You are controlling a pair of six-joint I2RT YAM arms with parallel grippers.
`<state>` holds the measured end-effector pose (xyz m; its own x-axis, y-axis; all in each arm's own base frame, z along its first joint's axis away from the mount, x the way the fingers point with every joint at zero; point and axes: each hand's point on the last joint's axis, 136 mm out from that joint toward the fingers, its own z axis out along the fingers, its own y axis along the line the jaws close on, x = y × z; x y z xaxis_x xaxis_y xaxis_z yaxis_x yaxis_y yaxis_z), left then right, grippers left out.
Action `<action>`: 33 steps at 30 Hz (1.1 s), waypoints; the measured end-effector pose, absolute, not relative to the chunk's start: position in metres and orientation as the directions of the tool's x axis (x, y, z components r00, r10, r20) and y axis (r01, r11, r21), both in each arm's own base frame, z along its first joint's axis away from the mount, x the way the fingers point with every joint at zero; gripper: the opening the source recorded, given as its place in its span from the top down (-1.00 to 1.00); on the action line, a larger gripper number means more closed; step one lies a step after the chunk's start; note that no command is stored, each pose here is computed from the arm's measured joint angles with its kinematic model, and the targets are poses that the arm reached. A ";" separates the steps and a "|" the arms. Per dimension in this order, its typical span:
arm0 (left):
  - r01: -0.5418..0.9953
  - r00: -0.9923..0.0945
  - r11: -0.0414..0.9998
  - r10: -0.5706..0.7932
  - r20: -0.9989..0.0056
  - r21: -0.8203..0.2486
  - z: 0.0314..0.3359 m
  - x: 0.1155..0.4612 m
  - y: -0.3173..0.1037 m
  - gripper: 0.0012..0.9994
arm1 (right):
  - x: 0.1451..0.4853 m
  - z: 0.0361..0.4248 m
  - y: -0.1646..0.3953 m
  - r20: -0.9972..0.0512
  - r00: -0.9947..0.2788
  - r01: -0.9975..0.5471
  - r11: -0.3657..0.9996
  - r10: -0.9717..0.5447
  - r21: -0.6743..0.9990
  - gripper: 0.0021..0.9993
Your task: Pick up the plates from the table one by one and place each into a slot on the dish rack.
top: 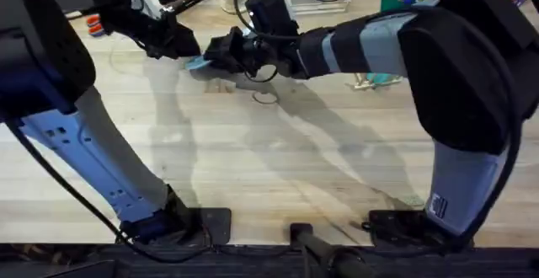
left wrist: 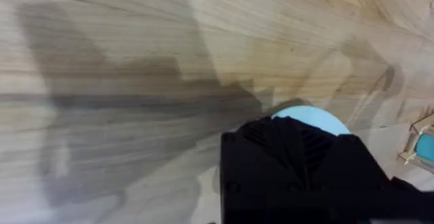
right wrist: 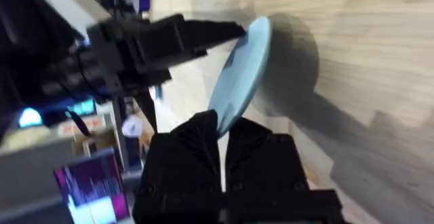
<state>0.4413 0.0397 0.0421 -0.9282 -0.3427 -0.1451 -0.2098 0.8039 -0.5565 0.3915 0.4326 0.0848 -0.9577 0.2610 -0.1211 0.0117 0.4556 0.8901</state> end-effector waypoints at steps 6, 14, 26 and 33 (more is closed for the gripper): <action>-0.183 -0.935 0.832 -0.312 -0.170 -0.523 0.070 0.447 0.047 0.92 | 0.388 0.091 0.430 -0.190 -0.969 -0.105 0.436 0.156 0.894 0.95; -0.096 -0.907 0.868 -0.278 -0.317 -0.487 0.152 0.439 0.046 0.92 | 0.384 0.077 0.410 -0.198 -0.978 -0.146 0.471 0.063 0.870 0.94; -0.004 -0.851 0.925 -0.203 -0.485 -0.380 0.265 0.369 0.033 0.92 | 0.377 0.136 0.337 -0.377 -0.925 -0.321 0.625 -0.047 0.711 0.94; -0.001 -0.836 0.952 -0.169 -0.522 -0.308 0.299 0.316 0.026 0.92 | 0.367 0.174 0.282 -0.488 -0.865 -0.410 0.724 -0.116 0.555 0.94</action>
<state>0.3160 0.0263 0.2993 -0.8362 -0.1695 -0.5216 -0.0010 0.9515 -0.3075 0.3669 0.2817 0.1738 -0.8649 -0.1161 -0.4883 -0.4105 0.7235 0.5550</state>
